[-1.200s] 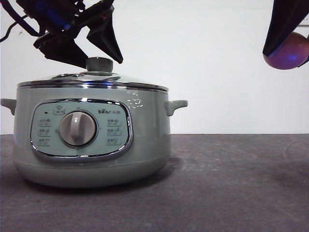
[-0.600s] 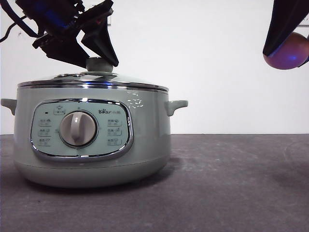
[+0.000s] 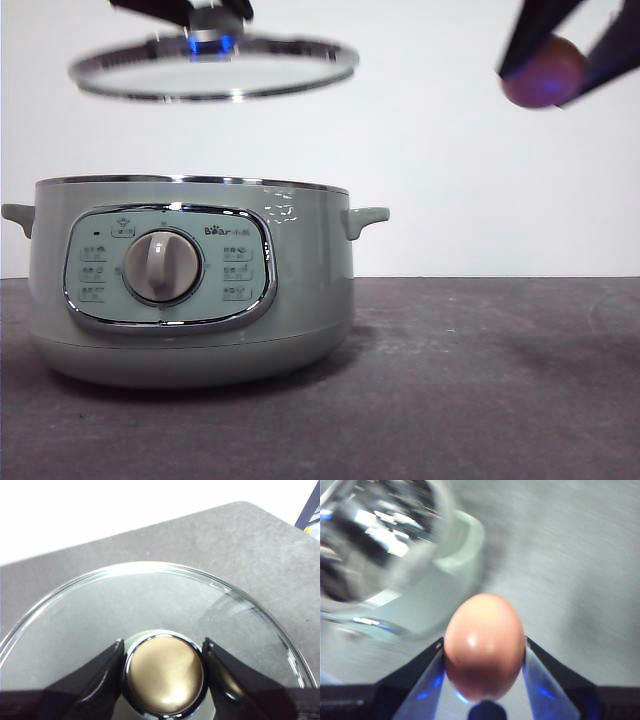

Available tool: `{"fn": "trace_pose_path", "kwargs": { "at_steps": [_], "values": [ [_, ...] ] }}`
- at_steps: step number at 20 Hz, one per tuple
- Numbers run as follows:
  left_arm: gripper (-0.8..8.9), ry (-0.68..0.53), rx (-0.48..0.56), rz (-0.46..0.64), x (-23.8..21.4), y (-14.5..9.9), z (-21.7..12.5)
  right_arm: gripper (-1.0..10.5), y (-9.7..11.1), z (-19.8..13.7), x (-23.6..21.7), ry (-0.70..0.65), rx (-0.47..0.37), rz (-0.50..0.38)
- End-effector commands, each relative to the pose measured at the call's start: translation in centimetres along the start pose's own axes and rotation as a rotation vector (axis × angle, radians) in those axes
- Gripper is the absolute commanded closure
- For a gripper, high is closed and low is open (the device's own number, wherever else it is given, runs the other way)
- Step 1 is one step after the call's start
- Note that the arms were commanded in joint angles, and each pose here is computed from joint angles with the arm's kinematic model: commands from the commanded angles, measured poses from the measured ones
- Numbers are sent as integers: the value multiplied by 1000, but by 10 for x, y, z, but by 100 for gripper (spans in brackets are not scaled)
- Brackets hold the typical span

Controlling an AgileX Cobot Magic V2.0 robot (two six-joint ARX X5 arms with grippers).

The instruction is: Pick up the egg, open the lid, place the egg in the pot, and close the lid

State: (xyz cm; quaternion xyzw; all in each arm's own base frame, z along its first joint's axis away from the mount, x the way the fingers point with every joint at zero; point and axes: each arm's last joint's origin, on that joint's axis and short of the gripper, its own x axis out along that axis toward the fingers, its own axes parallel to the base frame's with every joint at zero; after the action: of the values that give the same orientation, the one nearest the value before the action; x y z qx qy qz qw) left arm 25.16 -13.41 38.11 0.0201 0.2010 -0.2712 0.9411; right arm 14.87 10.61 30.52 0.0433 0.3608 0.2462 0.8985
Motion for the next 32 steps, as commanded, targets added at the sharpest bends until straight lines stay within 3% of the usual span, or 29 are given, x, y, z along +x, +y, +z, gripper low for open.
{"fn": "trace_pose_path", "kwargs": {
  "at_steps": [1, 6, 17, 21, 25, 32],
  "values": [
    [821, -96, 37, 30, -32, -4, 28, 956, 7, 16, -1, -59, -3, 86],
    [821, -144, 53, 99, -93, -8, 48, 956, 25, 60, 16, -40, -75, 199],
    [821, -277, 47, 341, -219, -11, 23, 956, 89, 129, 121, 132, -326, 249],
    [821, -309, 42, 352, -249, -12, 10, 956, 107, 127, 177, 212, -399, 243],
    [821, -274, 42, 371, -259, -12, 0, 956, 117, 105, 227, 287, -495, 162],
    [821, -255, 44, 371, -258, -12, -2, 956, 121, 74, 266, 385, -560, 121]
  ]
}}
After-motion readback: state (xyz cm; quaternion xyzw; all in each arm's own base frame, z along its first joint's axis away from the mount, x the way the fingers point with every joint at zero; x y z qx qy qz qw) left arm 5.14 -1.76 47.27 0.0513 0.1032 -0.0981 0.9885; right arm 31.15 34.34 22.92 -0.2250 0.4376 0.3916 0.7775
